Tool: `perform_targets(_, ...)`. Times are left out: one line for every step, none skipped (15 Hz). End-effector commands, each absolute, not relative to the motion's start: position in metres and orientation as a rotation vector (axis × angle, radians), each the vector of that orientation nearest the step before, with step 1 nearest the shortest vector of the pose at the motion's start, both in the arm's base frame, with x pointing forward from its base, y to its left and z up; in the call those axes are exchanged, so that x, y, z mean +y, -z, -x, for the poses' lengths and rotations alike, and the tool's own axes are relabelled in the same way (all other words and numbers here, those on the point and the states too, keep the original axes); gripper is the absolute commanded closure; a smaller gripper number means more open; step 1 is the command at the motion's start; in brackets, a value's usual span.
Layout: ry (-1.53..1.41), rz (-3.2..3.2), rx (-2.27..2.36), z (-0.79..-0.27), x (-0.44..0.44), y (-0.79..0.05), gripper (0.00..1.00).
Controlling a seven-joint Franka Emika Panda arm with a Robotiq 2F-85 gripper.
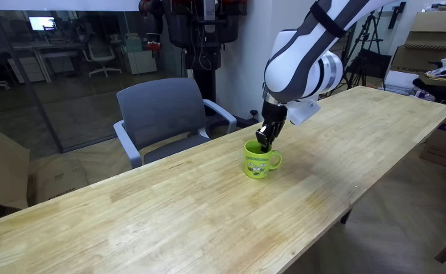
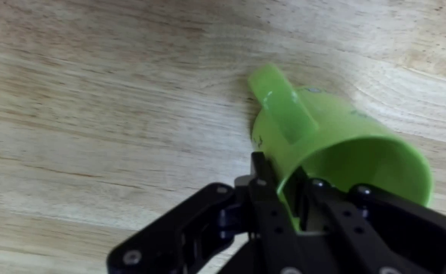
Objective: Move the yellow mug to the front of the table
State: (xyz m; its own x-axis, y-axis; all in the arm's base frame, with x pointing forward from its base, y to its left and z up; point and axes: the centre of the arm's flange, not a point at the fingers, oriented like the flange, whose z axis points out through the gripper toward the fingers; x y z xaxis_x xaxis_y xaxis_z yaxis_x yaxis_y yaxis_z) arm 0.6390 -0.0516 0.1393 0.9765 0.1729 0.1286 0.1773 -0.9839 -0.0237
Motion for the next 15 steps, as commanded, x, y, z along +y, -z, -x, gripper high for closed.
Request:
perform_targets(0.195, 3.084, -0.282, -0.639, -0.050, -0.139, 0.89)
perform_targets(0.194, 3.083, -0.285, -0.639, -0.049, -0.139, 0.90)
perform_targets(0.194, 3.082, -0.288, -0.639, -0.049, -0.139, 0.90)
perform_targets(0.193, 3.082, -0.291, -0.639, -0.050, -0.139, 0.90)
perform_targets(0.180, 3.085, -0.283, -0.639, -0.047, -0.141, 0.98)
perform_targets(0.163, 3.092, -0.275, -0.638, -0.044, -0.143, 0.98)
perform_targets(0.147, 3.105, -0.255, -0.634, -0.040, -0.143, 0.98)
perform_targets(0.134, 3.113, -0.235, -0.631, -0.037, -0.142, 0.98)
perform_targets(0.123, 3.126, -0.207, -0.624, -0.033, -0.141, 0.98)
perform_targets(0.113, 3.141, -0.189, -0.617, -0.028, -0.139, 0.98)
perform_targets(0.102, 3.150, -0.171, -0.611, -0.024, -0.137, 0.98)
perform_targets(0.091, 3.158, -0.145, -0.605, -0.020, -0.136, 0.98)
perform_targets(0.073, 3.161, -0.119, -0.598, -0.015, -0.134, 0.98)
perform_targets(0.062, 3.161, -0.093, -0.592, -0.011, -0.132, 0.98)
perform_targets(0.051, 3.150, -0.080, -0.585, -0.006, -0.128, 0.98)
